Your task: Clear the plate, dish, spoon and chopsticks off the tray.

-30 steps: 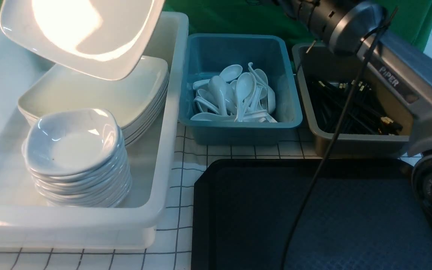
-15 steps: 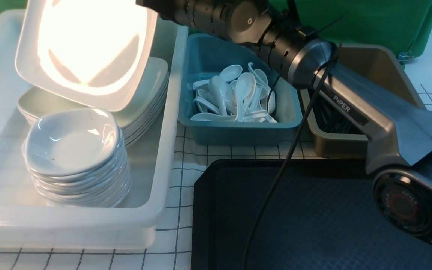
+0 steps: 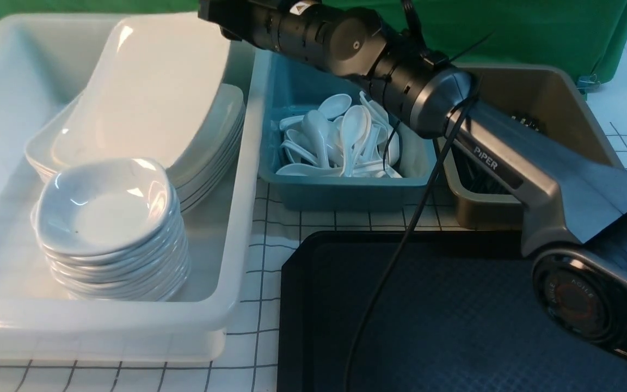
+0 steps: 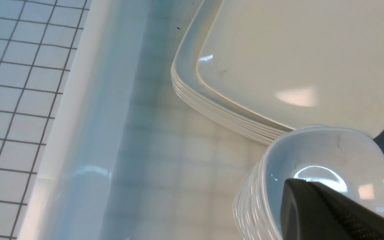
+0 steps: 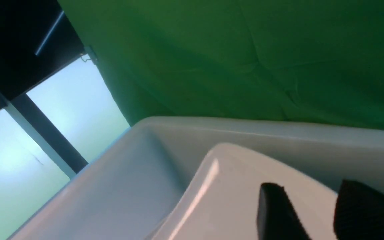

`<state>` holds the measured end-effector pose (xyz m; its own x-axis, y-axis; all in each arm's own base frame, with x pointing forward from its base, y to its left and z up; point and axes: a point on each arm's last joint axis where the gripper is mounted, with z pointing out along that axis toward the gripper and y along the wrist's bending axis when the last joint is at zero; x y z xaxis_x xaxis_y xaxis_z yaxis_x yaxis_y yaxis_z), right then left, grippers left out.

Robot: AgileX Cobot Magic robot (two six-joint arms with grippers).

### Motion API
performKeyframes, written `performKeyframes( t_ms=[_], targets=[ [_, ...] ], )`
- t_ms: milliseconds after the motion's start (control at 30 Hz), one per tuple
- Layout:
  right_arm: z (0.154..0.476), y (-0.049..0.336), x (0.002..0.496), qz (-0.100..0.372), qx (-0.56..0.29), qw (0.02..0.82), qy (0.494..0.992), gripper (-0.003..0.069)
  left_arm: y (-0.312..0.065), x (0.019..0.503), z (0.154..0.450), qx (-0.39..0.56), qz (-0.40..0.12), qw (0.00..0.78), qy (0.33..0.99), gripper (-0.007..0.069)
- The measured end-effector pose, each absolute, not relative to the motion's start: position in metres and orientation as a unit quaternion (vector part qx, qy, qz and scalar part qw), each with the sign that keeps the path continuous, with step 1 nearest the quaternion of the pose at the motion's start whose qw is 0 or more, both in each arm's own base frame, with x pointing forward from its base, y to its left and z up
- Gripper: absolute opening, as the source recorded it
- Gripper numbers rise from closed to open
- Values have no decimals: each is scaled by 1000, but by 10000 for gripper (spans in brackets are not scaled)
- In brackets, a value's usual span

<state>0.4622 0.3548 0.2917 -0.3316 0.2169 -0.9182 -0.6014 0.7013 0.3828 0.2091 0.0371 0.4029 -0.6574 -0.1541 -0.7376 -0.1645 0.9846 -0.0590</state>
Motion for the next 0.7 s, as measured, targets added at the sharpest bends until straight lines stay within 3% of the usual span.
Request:
performKeyframes(
  t_ms=[367, 533, 567, 700],
  targets=[
    [306, 354, 453, 360, -174, 542, 740, 267, 36, 209, 403, -82, 3, 405, 911, -2],
    [350, 333, 433, 299, -267, 530, 747, 129, 33, 213, 401, -66, -13, 403, 913, -2],
    [370, 318, 424, 263, -301, 524, 752, 55, 33, 217, 398, -65, -16, 397, 915, -2],
    [415, 277, 397, 190, -354, 486, 776, 13, 40, 237, 381, -69, -9, 362, 929, -2]
  ],
)
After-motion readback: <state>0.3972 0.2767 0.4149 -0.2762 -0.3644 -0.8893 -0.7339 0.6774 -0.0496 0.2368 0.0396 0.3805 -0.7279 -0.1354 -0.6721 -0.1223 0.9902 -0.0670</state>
